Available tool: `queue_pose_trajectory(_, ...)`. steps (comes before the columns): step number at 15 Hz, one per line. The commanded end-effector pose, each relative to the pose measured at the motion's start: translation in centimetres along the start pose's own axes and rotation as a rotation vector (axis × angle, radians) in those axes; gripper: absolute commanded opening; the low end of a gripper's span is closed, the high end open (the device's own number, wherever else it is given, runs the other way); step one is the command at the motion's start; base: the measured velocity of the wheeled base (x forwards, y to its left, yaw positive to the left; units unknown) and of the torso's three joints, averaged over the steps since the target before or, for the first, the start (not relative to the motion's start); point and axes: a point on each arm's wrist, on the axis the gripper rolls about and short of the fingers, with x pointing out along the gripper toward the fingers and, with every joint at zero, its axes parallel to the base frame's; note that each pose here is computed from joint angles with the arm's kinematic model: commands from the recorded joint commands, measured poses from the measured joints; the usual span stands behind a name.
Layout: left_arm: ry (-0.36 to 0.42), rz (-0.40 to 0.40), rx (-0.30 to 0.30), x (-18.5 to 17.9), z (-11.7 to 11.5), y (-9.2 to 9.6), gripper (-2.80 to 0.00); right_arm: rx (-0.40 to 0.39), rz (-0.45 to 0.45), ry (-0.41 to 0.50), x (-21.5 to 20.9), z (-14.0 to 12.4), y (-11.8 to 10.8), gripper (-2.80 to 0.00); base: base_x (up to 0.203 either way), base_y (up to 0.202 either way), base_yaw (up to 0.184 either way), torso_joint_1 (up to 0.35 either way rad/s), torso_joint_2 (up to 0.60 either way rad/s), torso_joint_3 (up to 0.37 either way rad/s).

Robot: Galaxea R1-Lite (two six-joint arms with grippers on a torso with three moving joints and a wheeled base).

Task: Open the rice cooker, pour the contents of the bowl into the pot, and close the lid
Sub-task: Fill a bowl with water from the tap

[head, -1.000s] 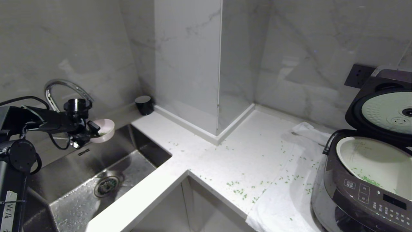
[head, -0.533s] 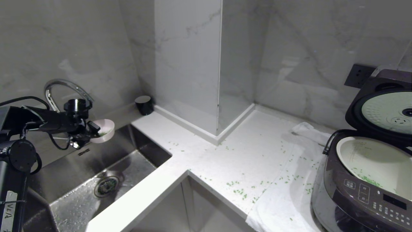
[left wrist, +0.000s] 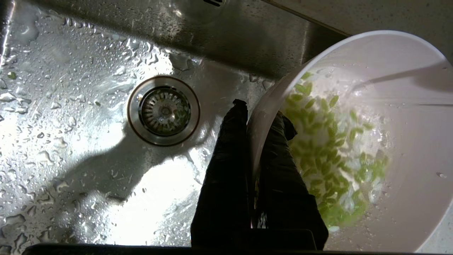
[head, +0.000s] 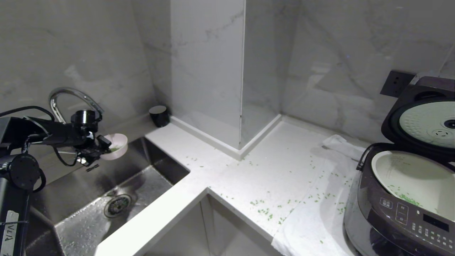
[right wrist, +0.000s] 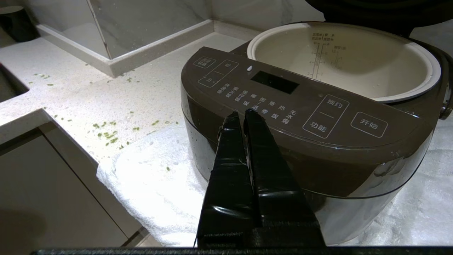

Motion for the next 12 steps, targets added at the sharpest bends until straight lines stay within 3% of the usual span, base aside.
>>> queue_pose_trajectory(1, -0.004, 0.0, -0.006, -0.08, 0.16, 0.0, -2.8, 0.0, 0.0, 0.001, 0.01, -0.03, 0.0, -2.8, 0.0, 0.0, 0.0, 0.0, 0.0, 0.0)
queue_pose_trajectory(12, -0.011, -0.005, -0.013, -0.07, 0.32, -0.01, -2.8, 0.0, 0.0, 0.001, 0.01, -0.03, 0.0, -2.8, 0.0, 0.0, 0.0, 0.0, 0.0, 0.0)
